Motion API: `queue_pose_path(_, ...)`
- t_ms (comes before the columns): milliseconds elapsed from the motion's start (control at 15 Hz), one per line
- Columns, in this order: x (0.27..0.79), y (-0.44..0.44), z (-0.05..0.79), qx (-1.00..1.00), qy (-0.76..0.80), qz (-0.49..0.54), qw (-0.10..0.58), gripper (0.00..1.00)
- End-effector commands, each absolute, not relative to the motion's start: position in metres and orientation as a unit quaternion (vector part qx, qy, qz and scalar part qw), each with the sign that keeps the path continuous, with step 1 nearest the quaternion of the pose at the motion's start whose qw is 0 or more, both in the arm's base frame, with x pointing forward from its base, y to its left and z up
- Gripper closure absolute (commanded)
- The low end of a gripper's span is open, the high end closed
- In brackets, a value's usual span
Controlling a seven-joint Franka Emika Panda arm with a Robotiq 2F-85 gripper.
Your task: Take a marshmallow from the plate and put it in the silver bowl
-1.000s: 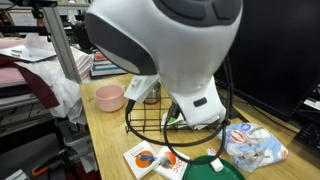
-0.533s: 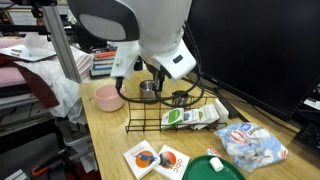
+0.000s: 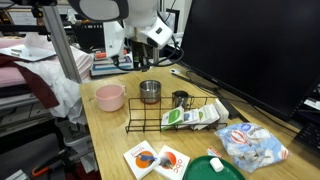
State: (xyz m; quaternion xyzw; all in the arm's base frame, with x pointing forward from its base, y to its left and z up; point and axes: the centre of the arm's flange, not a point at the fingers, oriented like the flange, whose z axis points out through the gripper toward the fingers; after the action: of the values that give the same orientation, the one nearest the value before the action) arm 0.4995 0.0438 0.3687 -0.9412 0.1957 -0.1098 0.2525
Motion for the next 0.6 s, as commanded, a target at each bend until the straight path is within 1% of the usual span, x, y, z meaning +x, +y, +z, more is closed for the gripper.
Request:
queue_pose_path(0,0.518,0.064,0.369,-0.951,0.154,-0.119,0.241,0.93)
queue_pose_path(400,0.536,0.096,0.342,-0.969,0.085,-0.110,0.203,0.93)
queue_pose_path(533,0.536,0.095,0.332,-0.978,0.068,-0.085,0.178,0.93)
